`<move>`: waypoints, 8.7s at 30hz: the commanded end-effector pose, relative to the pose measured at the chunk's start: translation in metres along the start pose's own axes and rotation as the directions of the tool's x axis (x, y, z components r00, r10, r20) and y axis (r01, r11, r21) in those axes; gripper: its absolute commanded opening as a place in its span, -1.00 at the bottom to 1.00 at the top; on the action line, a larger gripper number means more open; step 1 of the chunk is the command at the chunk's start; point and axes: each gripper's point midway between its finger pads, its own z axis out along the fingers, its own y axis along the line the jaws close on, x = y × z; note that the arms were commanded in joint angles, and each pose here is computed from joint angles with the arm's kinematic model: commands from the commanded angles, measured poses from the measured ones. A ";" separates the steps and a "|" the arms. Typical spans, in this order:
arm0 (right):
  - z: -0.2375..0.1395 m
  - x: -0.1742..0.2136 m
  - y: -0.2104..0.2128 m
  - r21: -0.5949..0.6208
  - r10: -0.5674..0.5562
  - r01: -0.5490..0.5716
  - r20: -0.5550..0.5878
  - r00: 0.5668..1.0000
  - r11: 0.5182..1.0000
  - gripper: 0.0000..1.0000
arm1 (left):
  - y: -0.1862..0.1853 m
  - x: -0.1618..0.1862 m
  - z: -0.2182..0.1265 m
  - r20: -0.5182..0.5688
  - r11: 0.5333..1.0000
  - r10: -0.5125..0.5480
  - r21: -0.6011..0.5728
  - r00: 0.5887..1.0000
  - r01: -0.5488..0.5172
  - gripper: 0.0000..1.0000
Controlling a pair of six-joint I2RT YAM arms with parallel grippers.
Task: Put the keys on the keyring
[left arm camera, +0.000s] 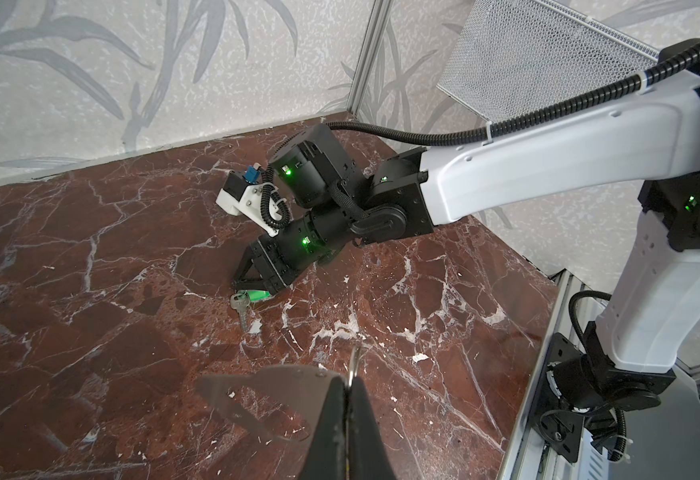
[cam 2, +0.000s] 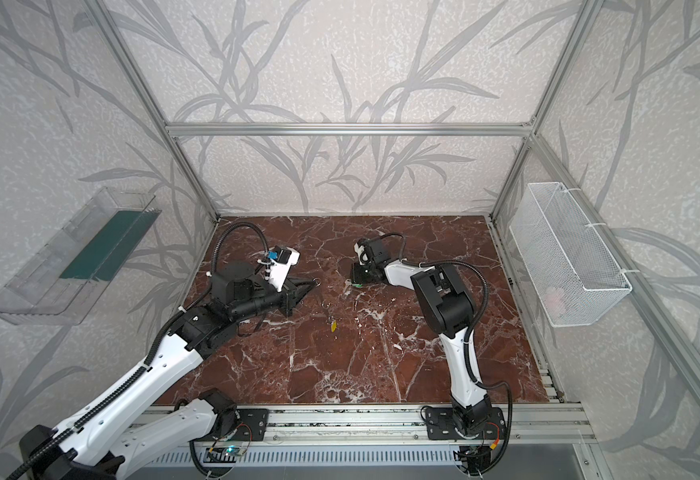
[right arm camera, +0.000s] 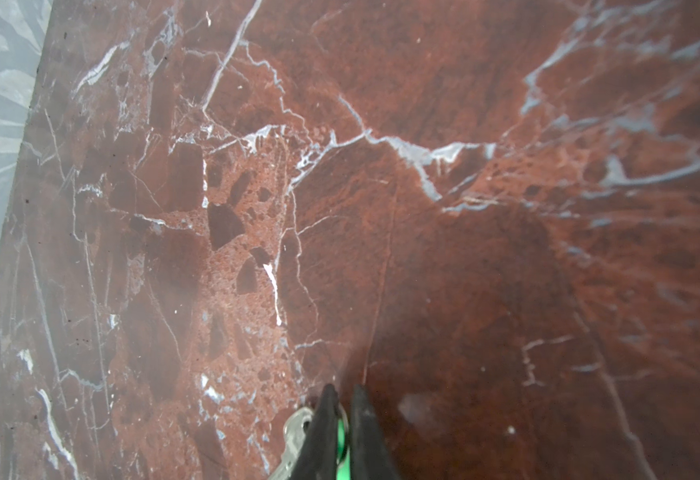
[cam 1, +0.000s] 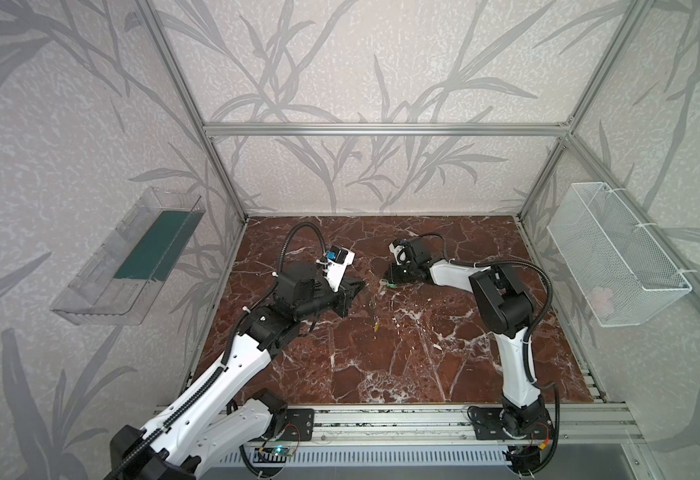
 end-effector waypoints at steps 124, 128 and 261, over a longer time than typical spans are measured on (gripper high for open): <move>-0.317 -0.010 0.210 -0.402 -0.414 0.657 0.540 0.733 0.638 -1.00 | -0.072 -0.081 0.022 0.171 0.979 0.187 0.053 0.967 -0.199 -1.00; -0.316 -0.011 0.208 -0.393 -0.413 0.650 0.535 0.737 0.651 -1.00 | -0.074 -0.081 0.021 0.179 0.977 0.191 0.062 0.965 -0.205 -1.00; -0.323 0.042 0.213 -0.561 -0.491 0.653 0.434 0.755 0.508 -1.00 | -0.086 -0.088 0.018 0.291 0.968 0.171 0.128 0.941 -0.215 -1.00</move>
